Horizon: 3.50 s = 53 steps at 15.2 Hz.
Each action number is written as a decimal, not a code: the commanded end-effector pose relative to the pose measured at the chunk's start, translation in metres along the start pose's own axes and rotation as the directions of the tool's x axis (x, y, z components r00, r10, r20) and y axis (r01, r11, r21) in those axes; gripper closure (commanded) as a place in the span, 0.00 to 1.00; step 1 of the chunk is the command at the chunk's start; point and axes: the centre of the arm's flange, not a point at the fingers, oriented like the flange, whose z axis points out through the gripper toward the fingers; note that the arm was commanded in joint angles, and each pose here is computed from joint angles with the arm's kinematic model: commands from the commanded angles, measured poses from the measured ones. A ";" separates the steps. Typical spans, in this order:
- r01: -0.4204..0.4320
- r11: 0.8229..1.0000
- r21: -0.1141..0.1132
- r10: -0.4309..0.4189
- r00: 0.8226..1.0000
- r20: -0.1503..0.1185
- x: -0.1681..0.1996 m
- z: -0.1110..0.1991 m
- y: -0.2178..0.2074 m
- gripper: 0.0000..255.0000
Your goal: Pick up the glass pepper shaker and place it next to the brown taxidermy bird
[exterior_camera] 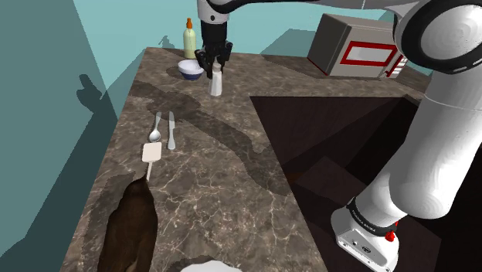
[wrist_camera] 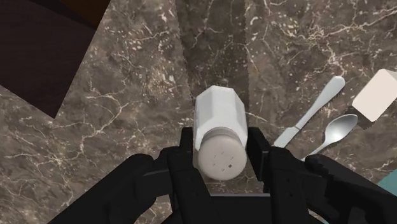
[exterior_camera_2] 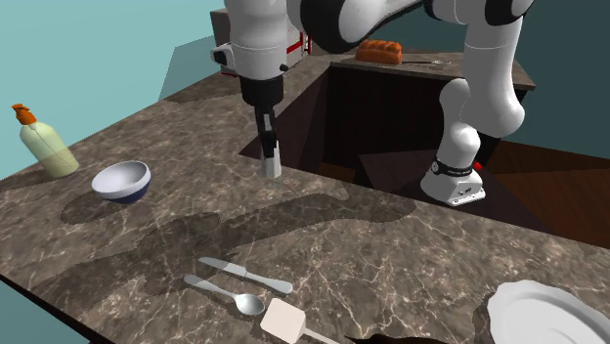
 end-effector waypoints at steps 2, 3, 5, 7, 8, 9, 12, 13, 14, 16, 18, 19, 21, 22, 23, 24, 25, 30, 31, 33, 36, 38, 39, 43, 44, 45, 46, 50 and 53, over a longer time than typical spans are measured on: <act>0.000 1.000 0.000 0.000 1.000 0.000 0.000 -0.010 0.000 1.00; 0.000 1.000 0.000 0.000 1.000 0.000 -0.011 -0.011 -0.008 1.00; 0.000 1.000 0.000 0.000 1.000 0.000 -0.031 -0.013 -0.025 1.00; 0.000 1.000 0.000 0.000 1.000 0.000 -0.052 -0.015 -0.041 1.00; 0.000 1.000 0.000 0.000 1.000 0.000 -0.062 -0.016 -0.049 1.00; 0.000 1.000 0.000 0.000 1.000 0.000 -0.072 -0.017 -0.058 1.00; 0.000 1.000 0.000 0.000 1.000 0.000 -0.103 -0.021 -0.082 1.00; 0.000 1.000 0.000 0.000 1.000 0.000 -0.113 -0.022 -0.091 1.00; 0.000 1.000 0.000 0.000 1.000 0.000 -0.123 -0.023 -0.099 1.00; 0.000 1.000 0.000 0.000 1.000 0.000 -0.144 -0.025 -0.115 1.00; 0.000 1.000 0.000 0.000 1.000 0.000 -0.164 -0.027 -0.132 1.00; 0.000 1.000 0.000 0.000 1.000 0.000 -0.175 -0.028 -0.140 1.00; 0.000 1.000 0.000 0.000 1.000 0.000 -0.195 -0.030 -0.157 1.00; 0.000 1.000 0.000 0.000 1.000 0.000 -0.205 -0.031 -0.165 1.00; 0.000 1.000 0.000 0.000 1.000 0.000 -0.215 -0.032 -0.173 1.00; 0.000 1.000 0.000 0.000 1.000 0.000 -0.226 -0.033 -0.181 1.00; 0.000 1.000 0.000 0.000 1.000 0.000 -0.236 -0.034 -0.190 1.00; 0.000 1.000 0.000 0.000 1.000 0.000 -0.287 -0.040 -0.231 1.00; 0.000 1.000 0.000 0.000 1.000 0.000 -0.297 -0.041 -0.239 1.00; 0.000 1.000 0.000 0.000 1.000 0.000 -0.318 -0.043 -0.256 1.00; 0.000 1.000 0.000 0.000 1.000 0.000 -0.350 -0.046 -0.281 1.00; 0.000 1.000 0.000 0.000 1.000 0.000 -0.350 -0.036 -0.282 1.00; 0.000 1.000 0.000 0.000 1.000 0.000 -0.350 -0.031 -0.283 1.00; 0.000 1.000 0.000 0.000 1.000 0.000 -0.351 -0.010 -0.285 1.00; 0.000 1.000 0.000 0.000 1.000 0.000 -0.351 -0.004 -0.285 1.00; 0.000 1.000 0.000 0.000 1.000 0.000 -0.351 0.001 -0.286 1.00; 0.000 1.000 0.000 0.000 1.000 0.000 -0.351 0.006 -0.287 1.00; 0.000 1.000 0.000 0.000 1.000 0.000 -0.351 0.027 -0.289 1.00; 0.000 1.000 0.000 0.000 1.000 0.000 -0.352 0.043 -0.290 1.00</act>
